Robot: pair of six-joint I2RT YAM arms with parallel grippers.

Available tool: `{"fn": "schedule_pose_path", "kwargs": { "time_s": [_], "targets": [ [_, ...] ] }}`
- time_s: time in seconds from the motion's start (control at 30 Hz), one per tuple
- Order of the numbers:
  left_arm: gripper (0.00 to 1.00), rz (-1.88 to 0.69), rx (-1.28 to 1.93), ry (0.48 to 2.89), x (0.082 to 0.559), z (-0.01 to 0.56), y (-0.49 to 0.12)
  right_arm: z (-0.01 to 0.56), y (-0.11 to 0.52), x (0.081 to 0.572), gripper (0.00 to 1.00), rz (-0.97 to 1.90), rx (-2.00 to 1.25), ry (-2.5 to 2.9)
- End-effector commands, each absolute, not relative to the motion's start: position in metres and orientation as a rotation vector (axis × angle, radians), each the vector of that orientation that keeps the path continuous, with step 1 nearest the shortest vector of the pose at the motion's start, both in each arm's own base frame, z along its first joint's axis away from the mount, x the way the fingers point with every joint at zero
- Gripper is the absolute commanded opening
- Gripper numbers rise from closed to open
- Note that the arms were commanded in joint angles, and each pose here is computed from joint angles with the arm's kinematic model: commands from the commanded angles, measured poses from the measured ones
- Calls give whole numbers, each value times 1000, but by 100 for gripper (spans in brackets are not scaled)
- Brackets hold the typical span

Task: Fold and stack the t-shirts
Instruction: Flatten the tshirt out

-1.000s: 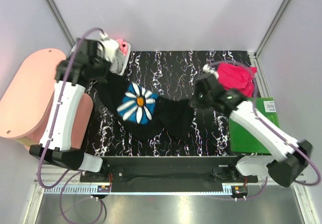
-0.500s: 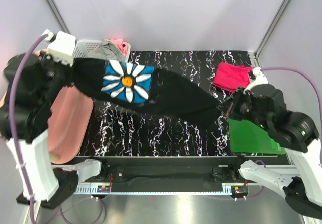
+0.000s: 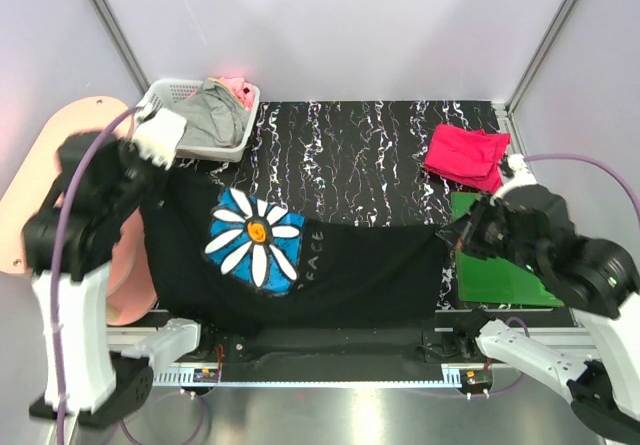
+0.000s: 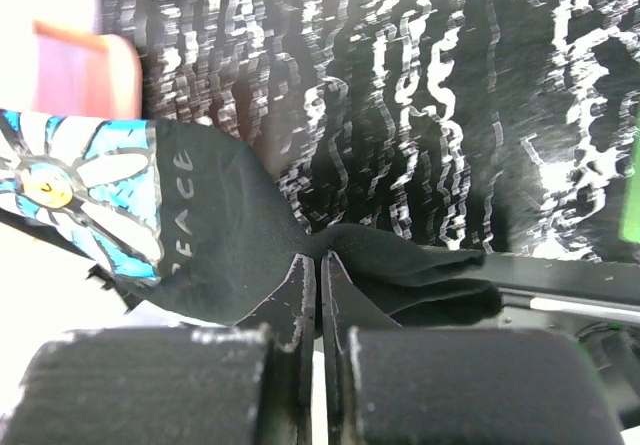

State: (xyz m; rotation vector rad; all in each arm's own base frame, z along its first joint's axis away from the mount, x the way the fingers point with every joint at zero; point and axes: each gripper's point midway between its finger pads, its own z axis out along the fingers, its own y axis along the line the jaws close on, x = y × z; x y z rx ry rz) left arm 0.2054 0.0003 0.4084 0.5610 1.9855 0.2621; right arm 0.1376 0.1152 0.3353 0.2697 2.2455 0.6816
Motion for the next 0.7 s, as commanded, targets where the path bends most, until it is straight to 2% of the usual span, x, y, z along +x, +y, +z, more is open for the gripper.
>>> {"fn": "schedule_pose_path", "kwargs": {
  "time_s": [0.0,0.13,0.27,0.3,0.33,0.4,0.43,0.5,0.53,0.67],
  "targets": [
    [0,166,570,1973,281,412,-26,331,118,178,0,511,292,2240],
    [0,57,587,2025,349,402,-52,326,116,201,0,381,313,2239],
    [0,28,626,2081,388,374,-69,309,110,214,0,265,346,2255],
    [6,22,638,2092,394,365,-73,304,109,216,0,245,353,2265],
    [22,22,656,2153,399,339,-73,294,110,218,0,218,352,2281],
    [46,36,667,2225,405,301,-71,280,107,224,0,151,364,2292],
    [65,80,651,2235,405,294,-64,270,105,229,0,111,370,2300],
    [84,142,637,2253,408,269,-54,257,105,244,0,58,373,2312],
    [99,192,635,2233,404,272,-47,249,103,251,0,49,395,2331],
    [99,221,655,2234,381,265,-39,222,103,292,0,11,407,2390]
  ]
}}
